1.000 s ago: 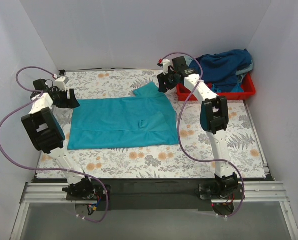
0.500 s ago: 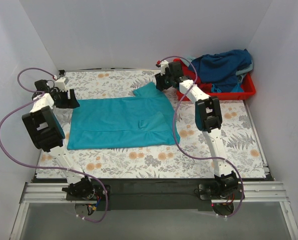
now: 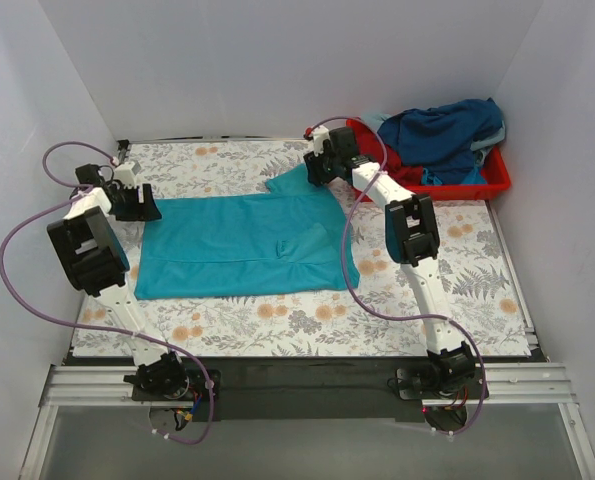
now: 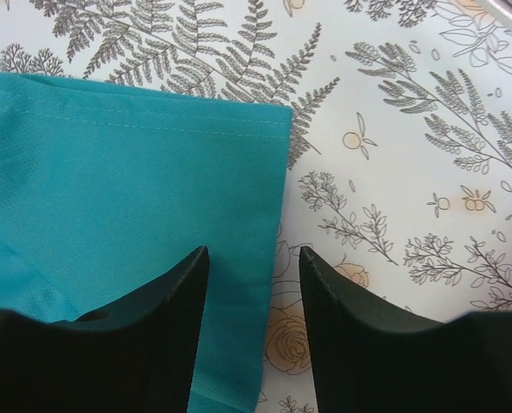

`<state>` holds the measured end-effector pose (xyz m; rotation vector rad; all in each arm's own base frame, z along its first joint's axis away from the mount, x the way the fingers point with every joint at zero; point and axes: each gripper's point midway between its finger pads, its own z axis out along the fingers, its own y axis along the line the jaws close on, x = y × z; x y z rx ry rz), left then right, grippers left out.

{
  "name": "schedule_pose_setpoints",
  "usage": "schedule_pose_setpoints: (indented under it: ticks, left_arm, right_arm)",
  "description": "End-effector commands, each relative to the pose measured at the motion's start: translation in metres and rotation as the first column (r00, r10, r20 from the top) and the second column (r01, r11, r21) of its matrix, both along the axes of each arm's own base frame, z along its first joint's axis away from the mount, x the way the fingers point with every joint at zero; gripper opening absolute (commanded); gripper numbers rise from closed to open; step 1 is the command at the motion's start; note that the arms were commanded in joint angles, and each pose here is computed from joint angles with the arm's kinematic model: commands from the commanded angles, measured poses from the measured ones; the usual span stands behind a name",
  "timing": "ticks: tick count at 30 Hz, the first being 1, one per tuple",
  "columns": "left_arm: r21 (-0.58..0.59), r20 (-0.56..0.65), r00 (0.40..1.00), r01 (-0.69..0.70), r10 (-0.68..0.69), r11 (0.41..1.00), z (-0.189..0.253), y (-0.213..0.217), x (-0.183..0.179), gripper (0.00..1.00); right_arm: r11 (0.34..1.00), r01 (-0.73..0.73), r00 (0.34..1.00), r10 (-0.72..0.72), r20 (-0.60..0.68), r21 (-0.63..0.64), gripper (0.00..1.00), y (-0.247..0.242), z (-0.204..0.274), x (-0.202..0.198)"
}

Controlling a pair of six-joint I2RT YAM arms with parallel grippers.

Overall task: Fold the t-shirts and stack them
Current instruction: Fold the tshirt

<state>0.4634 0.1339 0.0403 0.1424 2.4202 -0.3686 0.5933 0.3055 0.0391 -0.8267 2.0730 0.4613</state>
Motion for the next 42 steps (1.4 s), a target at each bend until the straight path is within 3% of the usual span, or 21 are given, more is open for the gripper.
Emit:
schedule_pose_setpoints:
  ticks: [1, 5, 8, 10, 13, 20, 30, 36, 42]
  left_arm:
    - [0.032, 0.062, 0.998, -0.009, 0.007, 0.999, 0.023, 0.010, 0.017, 0.68]
    - [0.025, 0.067, 0.998, -0.011, 0.010, 1.000, 0.027, 0.012, 0.025, 0.68]
    - [0.010, 0.087, 0.996, -0.006, 0.005, 1.000, 0.035, 0.010, 0.030, 0.68]
    - [0.007, 0.097, 0.995, -0.002, 0.001, 1.000, 0.039, 0.010, 0.032, 0.68]
    - [0.013, 0.103, 0.995, 0.004, -0.005, 1.000, 0.041, 0.010, 0.032, 0.68]
    - [0.017, 0.176, 0.983, 0.057, -0.059, 0.998, 0.047, 0.010, 0.049, 0.64]
    - [0.113, 0.266, 0.934, 0.217, -0.240, 0.970, 0.035, 0.012, 0.081, 0.48]
    - [0.155, 0.260, 0.898, 0.324, -0.355, 0.933, 0.015, 0.001, 0.083, 0.45]
    - [0.142, 0.211, 0.901, 0.356, -0.379, 0.924, -0.010, -0.004, 0.079, 0.37]
  right_arm:
    - [0.998, -0.034, 0.999, 0.035, 0.008, -0.045, 0.52, 0.010, -0.008, -0.004]
    - [0.998, -0.019, 1.000, 0.019, -0.006, -0.066, 0.52, 0.009, -0.013, -0.005]
    - [0.998, -0.010, 1.000, 0.010, -0.004, -0.068, 0.46, 0.008, -0.012, -0.002]
    - [0.998, -0.010, 1.000, 0.010, -0.006, -0.069, 0.23, 0.008, -0.012, -0.002]
    - [0.997, -0.020, 1.000, 0.018, -0.025, -0.073, 0.01, 0.007, -0.014, -0.007]
    - [0.995, -0.044, 0.999, 0.043, -0.021, -0.092, 0.01, 0.003, -0.006, -0.017]
    - [0.995, -0.079, 0.996, 0.082, 0.037, -0.061, 0.01, 0.010, 0.026, -0.016]
    - [0.994, -0.090, 0.995, 0.093, 0.042, -0.059, 0.01, 0.011, 0.027, -0.017]
    - [0.994, -0.093, 0.994, 0.096, 0.045, -0.062, 0.01, 0.010, 0.027, -0.017]
